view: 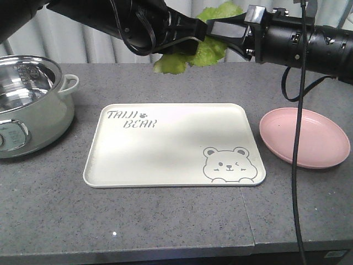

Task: Transfer vegetables to tray and serve
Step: 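Open the left gripper, leaving the leaf held by the right gripper, then lower the leaf onto the pink plate and open the right gripper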

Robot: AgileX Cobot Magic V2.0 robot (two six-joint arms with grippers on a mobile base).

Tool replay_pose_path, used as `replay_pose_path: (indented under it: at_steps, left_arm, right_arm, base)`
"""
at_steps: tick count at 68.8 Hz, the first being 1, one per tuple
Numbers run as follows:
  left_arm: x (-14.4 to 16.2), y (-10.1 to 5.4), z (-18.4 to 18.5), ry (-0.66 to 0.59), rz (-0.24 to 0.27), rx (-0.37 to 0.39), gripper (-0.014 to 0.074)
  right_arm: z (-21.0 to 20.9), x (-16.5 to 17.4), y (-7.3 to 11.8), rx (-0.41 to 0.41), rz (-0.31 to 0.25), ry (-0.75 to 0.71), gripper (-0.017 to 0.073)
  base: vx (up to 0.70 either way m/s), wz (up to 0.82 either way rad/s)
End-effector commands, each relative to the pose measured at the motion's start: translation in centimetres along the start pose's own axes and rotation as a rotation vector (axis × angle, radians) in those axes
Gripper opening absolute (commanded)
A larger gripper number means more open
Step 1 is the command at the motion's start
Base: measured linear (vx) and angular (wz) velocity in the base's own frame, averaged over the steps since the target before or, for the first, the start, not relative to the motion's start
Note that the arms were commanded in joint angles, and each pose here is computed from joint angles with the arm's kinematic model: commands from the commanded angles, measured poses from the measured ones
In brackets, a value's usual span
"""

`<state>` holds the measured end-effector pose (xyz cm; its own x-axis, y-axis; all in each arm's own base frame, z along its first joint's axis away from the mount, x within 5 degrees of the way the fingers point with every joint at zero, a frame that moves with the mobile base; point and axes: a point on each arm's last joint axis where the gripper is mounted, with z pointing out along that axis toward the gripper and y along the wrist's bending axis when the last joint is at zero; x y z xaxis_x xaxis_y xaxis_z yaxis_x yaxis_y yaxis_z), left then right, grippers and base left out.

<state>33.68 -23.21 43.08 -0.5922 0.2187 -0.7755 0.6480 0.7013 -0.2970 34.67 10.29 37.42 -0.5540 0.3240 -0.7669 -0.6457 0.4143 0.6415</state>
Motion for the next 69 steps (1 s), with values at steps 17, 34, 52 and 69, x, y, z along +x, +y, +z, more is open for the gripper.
replay_pose_path:
  at_steps: [17, 34, 52, 69]
  left_arm:
    - [-1.7, -2.1, -3.0, -0.143, -0.021, 0.083, 0.0264]
    - [-1.7, -2.6, -3.8, -0.142, -0.026, 0.107, 0.0576]
    - [-1.8, -3.0, -6.7, -0.157, 0.048, 0.037, 0.0576]
    - [-0.9, -1.8, -8.5, -0.066, 0.172, -0.169, 0.0501]
  right_arm:
    - [-0.8, -2.1, 2.5, -0.085, -0.002, -0.115, -0.001]
    - [-0.8, -2.0, 2.3, -0.067, -0.035, -0.099, -0.0008]
    - [-5.7, -4.7, 0.5, 0.04, -0.06, -0.194, -0.0006]
    - [-12.9, -5.8, -3.5, 0.271, -0.03, -0.168, -0.0006]
  base:
    - [0.0, 0.0]
    - [0.0, 0.0]
    - [0.0, 0.0]
    - [0.0, 0.0]
